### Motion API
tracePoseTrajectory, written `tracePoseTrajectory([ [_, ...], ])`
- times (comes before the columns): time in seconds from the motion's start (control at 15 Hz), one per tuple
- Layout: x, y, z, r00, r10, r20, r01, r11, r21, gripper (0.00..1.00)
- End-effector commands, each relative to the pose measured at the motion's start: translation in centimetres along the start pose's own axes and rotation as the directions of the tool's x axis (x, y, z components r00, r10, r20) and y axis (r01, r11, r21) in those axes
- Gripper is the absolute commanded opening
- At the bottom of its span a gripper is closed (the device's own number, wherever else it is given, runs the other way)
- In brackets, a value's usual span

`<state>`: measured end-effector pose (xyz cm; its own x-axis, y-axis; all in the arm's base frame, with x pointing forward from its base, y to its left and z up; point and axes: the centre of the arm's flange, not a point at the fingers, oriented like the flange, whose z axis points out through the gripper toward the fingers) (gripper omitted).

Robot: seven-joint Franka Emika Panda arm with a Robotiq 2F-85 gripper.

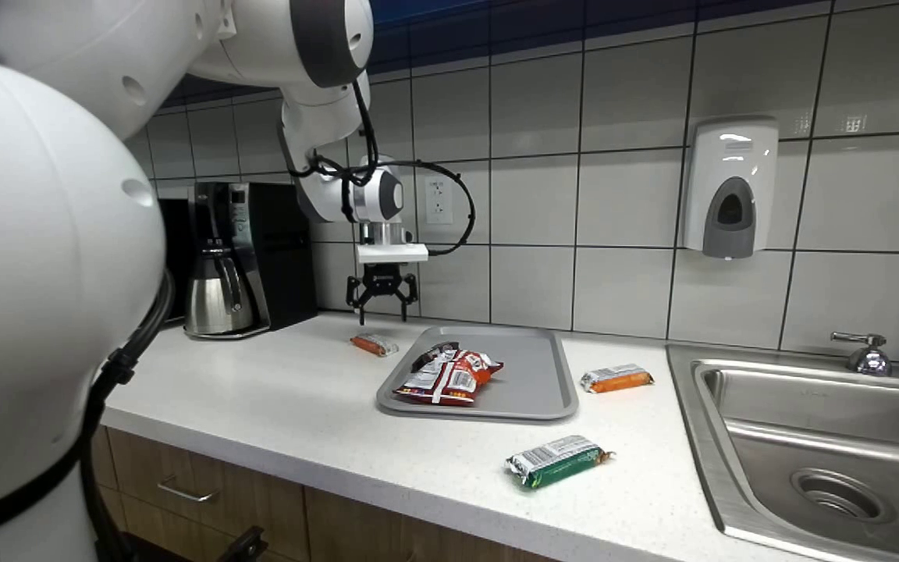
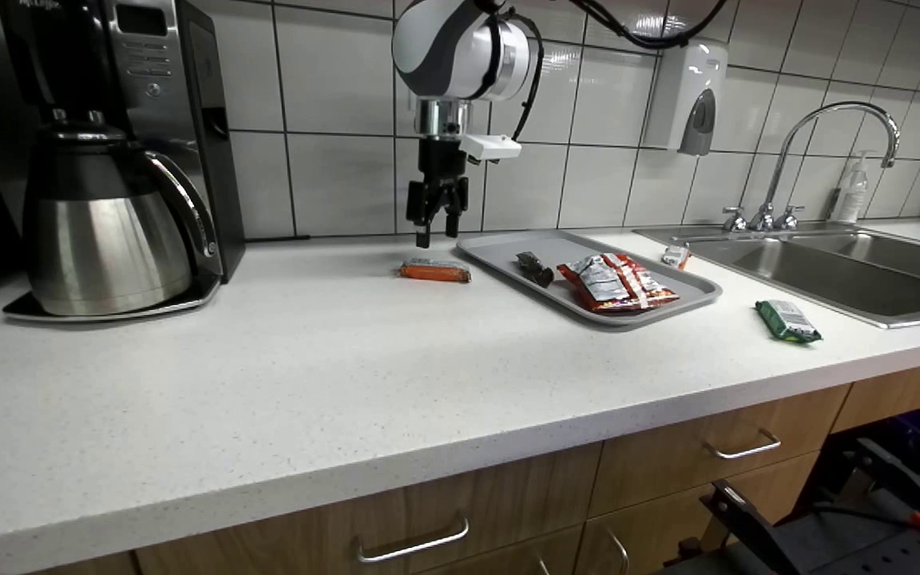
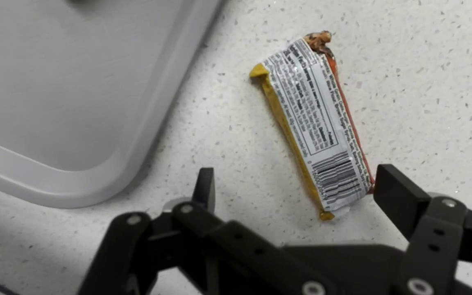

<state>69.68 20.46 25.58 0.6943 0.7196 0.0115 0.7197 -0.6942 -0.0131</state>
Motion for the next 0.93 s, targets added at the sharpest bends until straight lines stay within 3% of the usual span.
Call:
tracePoseTrajectory([
  [0.0,0.5,-0.3,0.5,0.997,-0.079,0.012,0.078,0.997,0.014,1.00],
  [0.87,-0.5,-1.0,3.4,0.978,-0.201,0.050,0.202,0.979,0.000,1.00],
])
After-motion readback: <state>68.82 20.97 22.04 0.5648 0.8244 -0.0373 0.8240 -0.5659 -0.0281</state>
